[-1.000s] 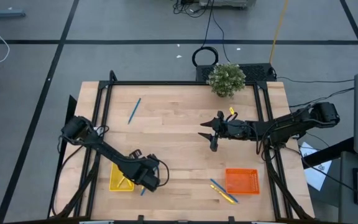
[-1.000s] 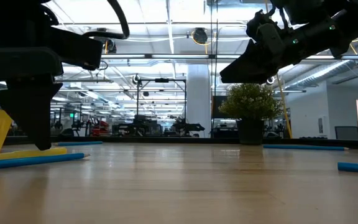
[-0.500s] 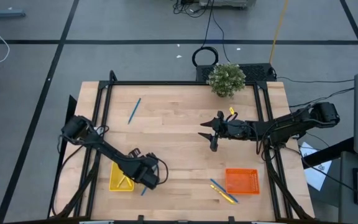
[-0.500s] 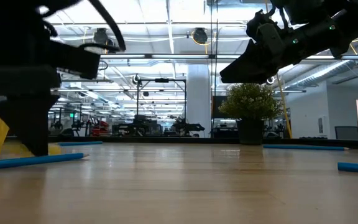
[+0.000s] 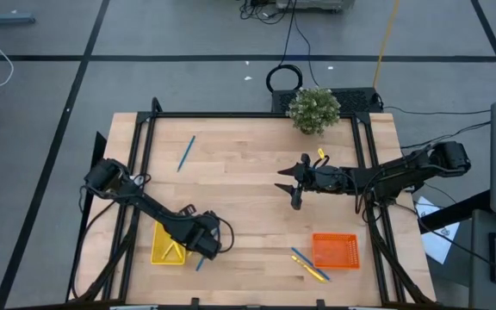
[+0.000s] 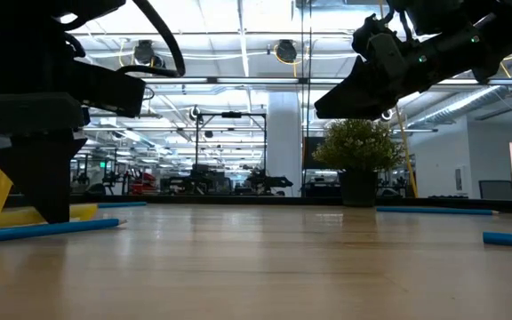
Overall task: Sort pens & pencils
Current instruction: Put the left yellow pen into the yellow basket
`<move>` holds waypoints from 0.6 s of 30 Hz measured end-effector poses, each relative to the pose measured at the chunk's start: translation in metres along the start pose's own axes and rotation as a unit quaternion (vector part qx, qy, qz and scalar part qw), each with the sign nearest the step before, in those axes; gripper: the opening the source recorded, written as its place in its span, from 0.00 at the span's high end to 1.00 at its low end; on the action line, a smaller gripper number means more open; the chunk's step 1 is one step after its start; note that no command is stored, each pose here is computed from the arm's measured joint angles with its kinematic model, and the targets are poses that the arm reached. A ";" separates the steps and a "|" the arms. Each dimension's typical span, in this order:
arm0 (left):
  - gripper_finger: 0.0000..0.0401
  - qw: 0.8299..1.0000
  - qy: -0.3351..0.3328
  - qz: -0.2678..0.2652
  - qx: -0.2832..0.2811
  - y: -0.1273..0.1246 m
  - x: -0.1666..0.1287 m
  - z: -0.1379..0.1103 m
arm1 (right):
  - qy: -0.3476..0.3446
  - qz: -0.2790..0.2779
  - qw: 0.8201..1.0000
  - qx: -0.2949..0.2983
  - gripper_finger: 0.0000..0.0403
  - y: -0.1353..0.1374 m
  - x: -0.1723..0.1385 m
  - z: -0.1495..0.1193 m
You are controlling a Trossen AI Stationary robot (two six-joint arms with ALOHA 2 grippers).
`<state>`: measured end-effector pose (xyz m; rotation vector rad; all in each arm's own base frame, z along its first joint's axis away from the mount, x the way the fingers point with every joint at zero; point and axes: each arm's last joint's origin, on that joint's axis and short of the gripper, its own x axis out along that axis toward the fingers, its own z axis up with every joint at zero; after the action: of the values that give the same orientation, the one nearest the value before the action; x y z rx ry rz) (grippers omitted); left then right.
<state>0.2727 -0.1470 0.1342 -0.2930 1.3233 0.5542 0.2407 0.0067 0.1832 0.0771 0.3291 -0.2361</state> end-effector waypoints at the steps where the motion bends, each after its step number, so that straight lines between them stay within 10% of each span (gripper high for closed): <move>1: 0.70 1.000 -0.001 -0.001 0.003 0.000 0.000 0.000 | 0.000 0.000 1.000 0.000 0.51 0.000 0.000 0.000; 7: 0.93 1.000 -0.002 -0.005 0.029 -0.001 0.000 0.000 | 0.000 0.000 1.000 0.000 0.51 0.000 0.000 0.000; 18: 0.92 0.995 -0.082 -0.018 0.056 0.009 -0.029 0.011 | 0.000 0.000 1.000 0.000 0.51 0.000 0.000 0.000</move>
<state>0.2732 -0.1399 0.1655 -0.1747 1.1834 0.4607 0.2407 0.0067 0.1832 0.0771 0.3291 -0.2359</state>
